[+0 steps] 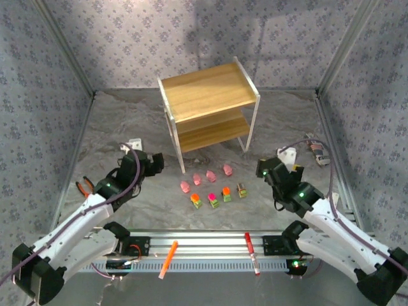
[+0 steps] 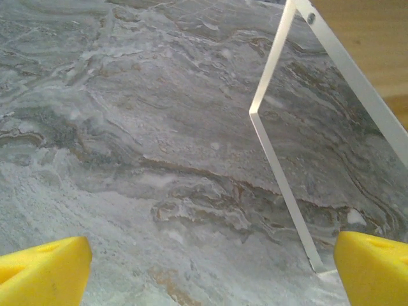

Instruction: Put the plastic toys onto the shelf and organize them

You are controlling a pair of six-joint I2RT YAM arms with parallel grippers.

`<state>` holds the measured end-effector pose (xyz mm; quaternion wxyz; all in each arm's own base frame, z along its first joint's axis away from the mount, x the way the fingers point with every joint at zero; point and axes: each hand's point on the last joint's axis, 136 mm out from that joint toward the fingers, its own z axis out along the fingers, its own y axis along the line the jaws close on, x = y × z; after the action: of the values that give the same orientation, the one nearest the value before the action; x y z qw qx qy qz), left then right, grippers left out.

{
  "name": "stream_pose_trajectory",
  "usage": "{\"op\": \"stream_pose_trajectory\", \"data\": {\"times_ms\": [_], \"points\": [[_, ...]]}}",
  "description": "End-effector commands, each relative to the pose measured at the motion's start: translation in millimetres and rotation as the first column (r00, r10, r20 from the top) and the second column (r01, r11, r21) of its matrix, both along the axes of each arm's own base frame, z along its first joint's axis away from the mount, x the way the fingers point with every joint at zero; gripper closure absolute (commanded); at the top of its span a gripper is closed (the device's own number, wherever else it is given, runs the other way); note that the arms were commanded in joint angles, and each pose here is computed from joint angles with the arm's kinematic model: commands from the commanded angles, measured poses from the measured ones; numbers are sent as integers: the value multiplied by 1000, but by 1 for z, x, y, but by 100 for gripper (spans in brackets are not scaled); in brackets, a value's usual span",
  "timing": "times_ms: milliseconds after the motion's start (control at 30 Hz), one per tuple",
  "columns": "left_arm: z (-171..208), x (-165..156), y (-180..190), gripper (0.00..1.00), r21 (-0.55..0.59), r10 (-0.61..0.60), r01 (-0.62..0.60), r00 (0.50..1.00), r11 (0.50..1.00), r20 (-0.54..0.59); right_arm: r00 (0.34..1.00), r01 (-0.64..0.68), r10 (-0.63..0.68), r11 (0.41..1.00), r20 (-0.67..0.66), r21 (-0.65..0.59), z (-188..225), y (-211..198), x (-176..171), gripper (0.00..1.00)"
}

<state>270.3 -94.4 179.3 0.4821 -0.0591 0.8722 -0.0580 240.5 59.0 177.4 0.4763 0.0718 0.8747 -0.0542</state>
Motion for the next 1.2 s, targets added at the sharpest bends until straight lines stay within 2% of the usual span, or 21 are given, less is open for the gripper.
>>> {"op": "stream_pose_trajectory", "data": {"times_ms": [0, 133, 300, 567, 633, 800, 900, 1000, 1167], "points": [[-16, -16, 7, 3, 28, 27, -26, 999, 999, -27, 1000, 11, -12, 997, -3, -82, -3, -1, -13, 0], [-28, -28, -1, 3, 56, 2, 1, 999, 998, -44, 999, -41, 41, 993, 1, -109, -9, 15, -21, 0], [-29, -39, -13, 4, 136, -17, 16, 1000, 991, 9, 997, -64, 67, 993, 26, -101, -20, 27, -26, 0], [-46, -53, -50, 4, 146, -97, 96, 995, 985, 2, 992, -122, 121, 990, -21, -75, -38, 41, -29, 1], [-47, -56, -62, 4, 149, -120, 117, 993, 982, 6, 989, -145, 142, 987, -50, -64, -45, 46, -31, 4], [-51, -62, -85, 4, 186, -161, 158, 987, 970, -2, 970, -213, 207, 977, -128, -30, -63, 60, -38, 18], [-54, -64, -92, 3, 193, -164, 163, 986, 967, -11, 955, -265, 267, 964, -128, 32, -72, 74, -44, 23], [-58, -64, -95, 3, 148, -160, 160, 987, 976, -9, 948, -291, 300, 952, -107, 90, -81, 81, -50, 29], [-57, -65, -94, 3, 101, -159, 157, 987, 982, 10, 948, -304, 311, 948, -74, 97, -86, 83, -55, 36]]}}
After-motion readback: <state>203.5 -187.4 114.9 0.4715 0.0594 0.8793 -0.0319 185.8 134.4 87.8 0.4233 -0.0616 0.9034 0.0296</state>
